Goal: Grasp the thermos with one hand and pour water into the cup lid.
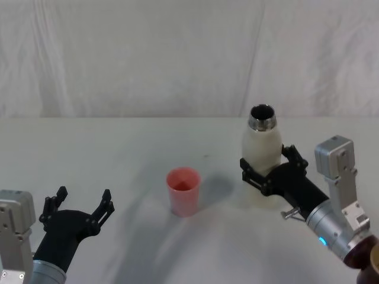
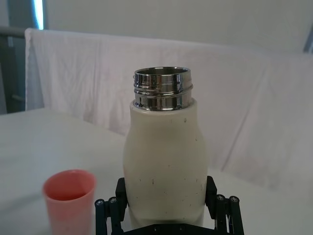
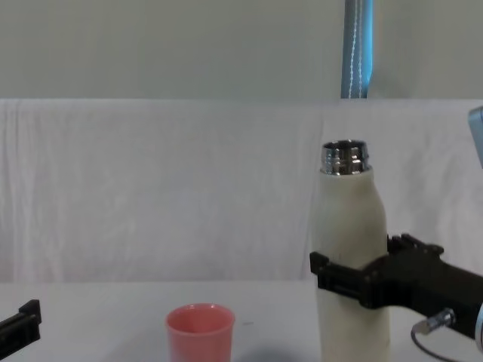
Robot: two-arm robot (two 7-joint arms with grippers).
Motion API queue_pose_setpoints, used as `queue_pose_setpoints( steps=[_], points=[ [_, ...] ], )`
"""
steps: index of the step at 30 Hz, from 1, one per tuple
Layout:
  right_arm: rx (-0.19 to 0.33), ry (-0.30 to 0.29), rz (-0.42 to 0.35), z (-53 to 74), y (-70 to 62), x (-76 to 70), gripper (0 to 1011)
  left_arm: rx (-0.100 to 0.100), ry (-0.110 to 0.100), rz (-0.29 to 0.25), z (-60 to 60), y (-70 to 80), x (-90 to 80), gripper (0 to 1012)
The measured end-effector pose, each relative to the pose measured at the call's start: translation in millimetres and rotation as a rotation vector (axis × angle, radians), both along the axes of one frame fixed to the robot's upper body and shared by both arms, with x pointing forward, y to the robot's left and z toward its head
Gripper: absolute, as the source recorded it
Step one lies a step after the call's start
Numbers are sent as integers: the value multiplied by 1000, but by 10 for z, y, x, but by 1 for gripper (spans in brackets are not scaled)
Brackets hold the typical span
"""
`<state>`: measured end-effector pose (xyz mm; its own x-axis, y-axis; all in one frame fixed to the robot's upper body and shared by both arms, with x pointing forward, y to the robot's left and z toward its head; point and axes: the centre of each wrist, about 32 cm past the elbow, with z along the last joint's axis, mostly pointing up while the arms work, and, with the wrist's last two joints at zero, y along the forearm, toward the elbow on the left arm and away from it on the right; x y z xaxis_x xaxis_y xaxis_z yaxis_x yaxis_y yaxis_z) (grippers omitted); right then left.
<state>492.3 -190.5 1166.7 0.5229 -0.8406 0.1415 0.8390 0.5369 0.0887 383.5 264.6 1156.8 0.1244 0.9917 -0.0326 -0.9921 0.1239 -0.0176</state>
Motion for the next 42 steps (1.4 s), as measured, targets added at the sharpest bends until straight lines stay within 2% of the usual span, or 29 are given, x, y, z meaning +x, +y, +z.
queue_pose_setpoints(
  steps=[7, 11, 16, 23, 29, 36, 42],
  points=[
    [-91, -86, 25, 93, -82, 263, 957, 0, 0, 0, 0, 0, 0, 1001],
    [-126, -119, 37, 122, -86, 361, 957, 0, 0, 0, 0, 0, 0, 1001],
    [-225, -198, 64, 144, -78, 474, 957, 0, 0, 0, 0, 0, 0, 1001],
    [-339, -275, 95, 117, -84, 495, 957, 0, 0, 0, 0, 0, 0, 1001],
    [-460, -330, 109, 75, -79, 483, 956, 0, 0, 0, 0, 0, 0, 1001],
    [-544, -359, 126, 46, -39, 496, 957, 0, 0, 0, 0, 0, 0, 1001],
    [-593, -381, 147, 29, -13, 539, 957, 0, 0, 0, 0, 0, 0, 1001]
  ],
)
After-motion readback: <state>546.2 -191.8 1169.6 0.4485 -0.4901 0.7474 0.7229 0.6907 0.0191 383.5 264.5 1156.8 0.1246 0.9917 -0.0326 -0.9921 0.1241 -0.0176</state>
